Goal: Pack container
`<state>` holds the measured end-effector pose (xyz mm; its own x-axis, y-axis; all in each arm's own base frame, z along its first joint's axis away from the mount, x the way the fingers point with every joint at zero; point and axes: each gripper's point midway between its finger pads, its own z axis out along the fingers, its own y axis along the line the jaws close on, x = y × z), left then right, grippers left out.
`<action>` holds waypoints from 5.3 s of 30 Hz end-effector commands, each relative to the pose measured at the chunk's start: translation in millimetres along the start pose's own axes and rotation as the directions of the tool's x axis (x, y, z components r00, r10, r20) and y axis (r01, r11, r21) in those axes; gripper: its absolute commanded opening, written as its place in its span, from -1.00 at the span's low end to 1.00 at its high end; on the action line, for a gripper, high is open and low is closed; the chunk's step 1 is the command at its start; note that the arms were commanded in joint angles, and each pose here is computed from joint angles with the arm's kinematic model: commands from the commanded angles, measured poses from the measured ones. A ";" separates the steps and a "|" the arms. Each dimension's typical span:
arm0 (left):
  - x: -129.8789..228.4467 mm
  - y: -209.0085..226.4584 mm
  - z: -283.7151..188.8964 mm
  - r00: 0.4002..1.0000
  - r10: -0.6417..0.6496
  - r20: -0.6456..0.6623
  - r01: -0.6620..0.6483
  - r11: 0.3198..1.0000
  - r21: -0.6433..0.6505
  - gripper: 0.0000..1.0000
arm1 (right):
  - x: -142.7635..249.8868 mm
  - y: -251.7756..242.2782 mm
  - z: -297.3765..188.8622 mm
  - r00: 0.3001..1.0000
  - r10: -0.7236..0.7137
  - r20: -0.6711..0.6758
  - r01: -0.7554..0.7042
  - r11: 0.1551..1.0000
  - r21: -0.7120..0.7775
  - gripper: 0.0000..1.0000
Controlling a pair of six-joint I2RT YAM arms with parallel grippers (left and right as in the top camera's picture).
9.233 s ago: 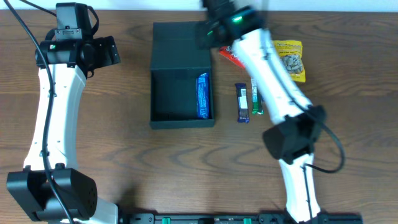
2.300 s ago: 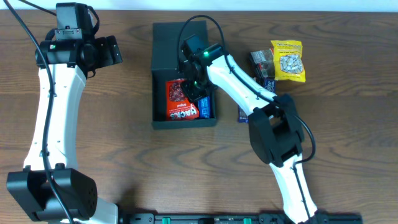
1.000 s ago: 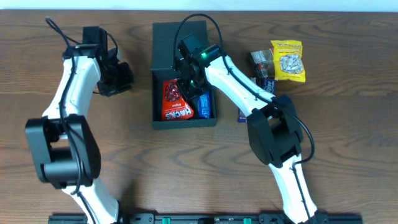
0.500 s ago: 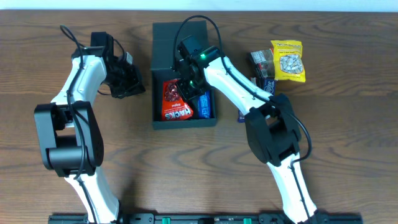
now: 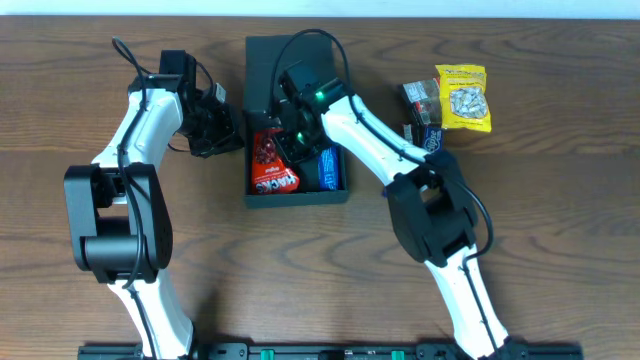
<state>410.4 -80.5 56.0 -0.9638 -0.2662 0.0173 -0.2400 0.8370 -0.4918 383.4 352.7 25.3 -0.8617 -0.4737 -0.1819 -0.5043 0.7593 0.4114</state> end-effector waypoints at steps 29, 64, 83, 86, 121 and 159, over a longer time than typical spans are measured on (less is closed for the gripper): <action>4.1 -4.3 3.4 1.000 -0.003 -0.018 0.003 1.000 0.019 -0.88 | 29.4 -1.4 -33.6 0.992 0.065 -0.105 -0.061 0.997 0.039 -0.98; 3.8 -4.3 3.4 1.000 -0.002 -0.017 0.003 1.000 0.019 -0.88 | -22.1 18.3 -101.4 0.983 -0.081 0.165 0.077 0.997 0.032 -0.97; 3.5 -3.5 3.0 1.000 -0.005 -0.017 0.005 1.000 0.019 -0.88 | 21.2 1.2 -14.0 0.995 -0.061 -0.083 0.064 0.997 0.043 -0.97; 3.5 -3.5 3.0 1.000 -0.005 -0.017 0.005 1.000 0.019 -0.88 | 21.6 -7.9 -5.4 0.994 -0.057 -0.091 0.064 0.995 0.072 -0.97; 1.5 -4.2 3.0 1.000 0.000 -0.009 0.001 1.000 0.022 -0.88 | -7.7 -29.2 -17.1 0.999 -0.051 0.004 0.050 0.991 0.128 -0.97; 0.7 -3.7 3.0 1.000 0.002 -0.005 -0.002 1.000 0.019 -0.88 | -58.0 10.8 -92.7 0.959 -0.105 0.262 0.096 0.994 0.048 -0.97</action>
<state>412.9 -80.5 56.3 -0.9639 -0.2662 0.0066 -0.2345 0.8370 -0.4944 413.9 360.7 52.5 -0.8146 -0.4813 -0.3236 -0.5778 0.7222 0.3802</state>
